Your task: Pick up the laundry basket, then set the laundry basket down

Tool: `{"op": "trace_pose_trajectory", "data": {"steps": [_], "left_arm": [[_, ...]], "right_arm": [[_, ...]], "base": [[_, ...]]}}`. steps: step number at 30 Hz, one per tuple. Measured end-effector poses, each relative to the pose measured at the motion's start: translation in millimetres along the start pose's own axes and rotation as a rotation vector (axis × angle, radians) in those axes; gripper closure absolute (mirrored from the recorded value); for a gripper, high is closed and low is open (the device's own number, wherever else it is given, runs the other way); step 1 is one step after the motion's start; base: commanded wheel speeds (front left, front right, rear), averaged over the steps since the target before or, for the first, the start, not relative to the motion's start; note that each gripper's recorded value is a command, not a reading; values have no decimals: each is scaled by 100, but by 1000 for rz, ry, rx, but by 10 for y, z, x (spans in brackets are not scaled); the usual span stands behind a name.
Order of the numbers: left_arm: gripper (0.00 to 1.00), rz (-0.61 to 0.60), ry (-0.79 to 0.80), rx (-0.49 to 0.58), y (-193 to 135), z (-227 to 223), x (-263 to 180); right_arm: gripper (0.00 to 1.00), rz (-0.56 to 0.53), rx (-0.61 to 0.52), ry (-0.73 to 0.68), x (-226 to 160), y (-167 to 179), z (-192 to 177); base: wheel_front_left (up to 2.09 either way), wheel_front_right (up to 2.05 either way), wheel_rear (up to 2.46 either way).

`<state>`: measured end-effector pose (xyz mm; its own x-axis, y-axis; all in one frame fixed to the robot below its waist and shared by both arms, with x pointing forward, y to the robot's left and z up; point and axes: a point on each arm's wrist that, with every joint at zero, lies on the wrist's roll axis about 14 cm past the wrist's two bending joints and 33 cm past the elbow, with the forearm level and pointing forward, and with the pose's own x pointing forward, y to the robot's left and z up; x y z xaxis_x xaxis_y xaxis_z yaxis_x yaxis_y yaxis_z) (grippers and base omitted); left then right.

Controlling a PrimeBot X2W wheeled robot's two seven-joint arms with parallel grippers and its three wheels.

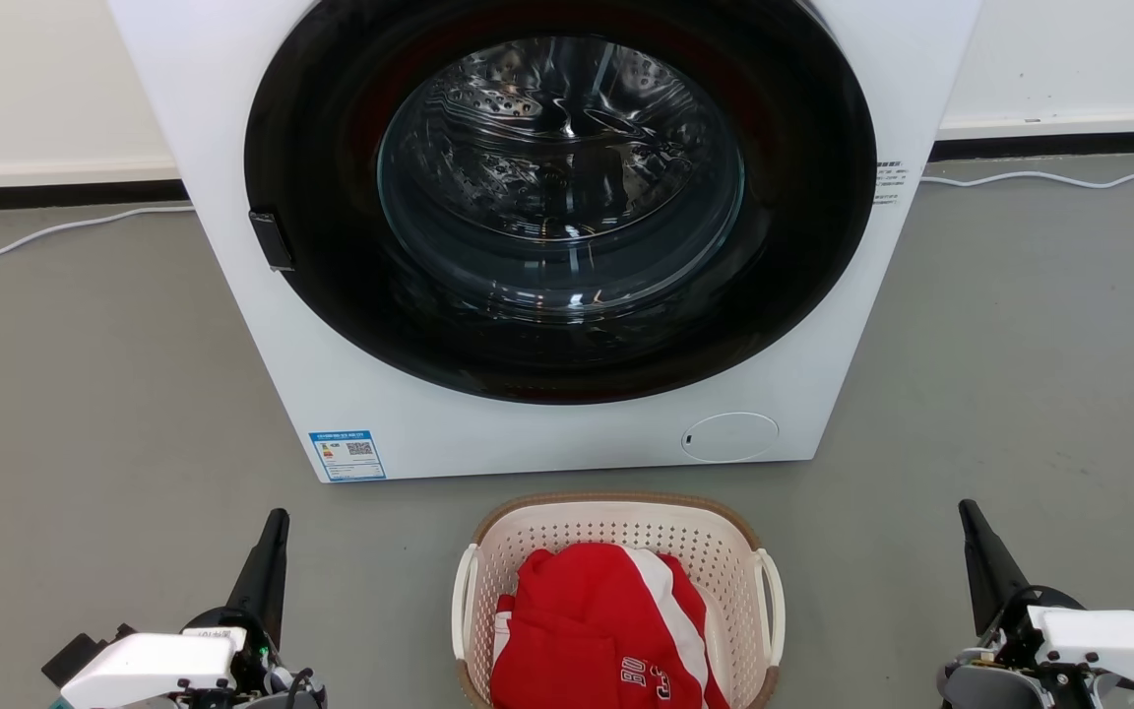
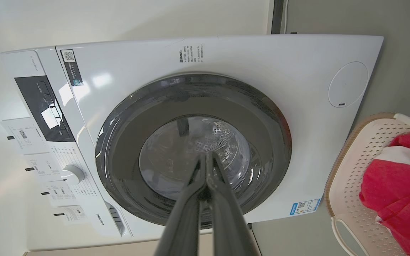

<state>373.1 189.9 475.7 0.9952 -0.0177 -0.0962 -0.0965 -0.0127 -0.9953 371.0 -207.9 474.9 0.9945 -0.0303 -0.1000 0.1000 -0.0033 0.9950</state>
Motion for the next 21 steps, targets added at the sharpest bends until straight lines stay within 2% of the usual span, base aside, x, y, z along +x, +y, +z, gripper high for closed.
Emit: {"op": "trace_pose_trajectory", "data": {"steps": [20,21], "left_arm": [[100,0,0,0,0,0,0],[0,1,0,0,4,0,-1]], "right_arm": [[100,0,0,0,0,0,0],[0,-1,0,0,-1,-4,-1]], "base": [[0,0,0],[0,0,0]]}}
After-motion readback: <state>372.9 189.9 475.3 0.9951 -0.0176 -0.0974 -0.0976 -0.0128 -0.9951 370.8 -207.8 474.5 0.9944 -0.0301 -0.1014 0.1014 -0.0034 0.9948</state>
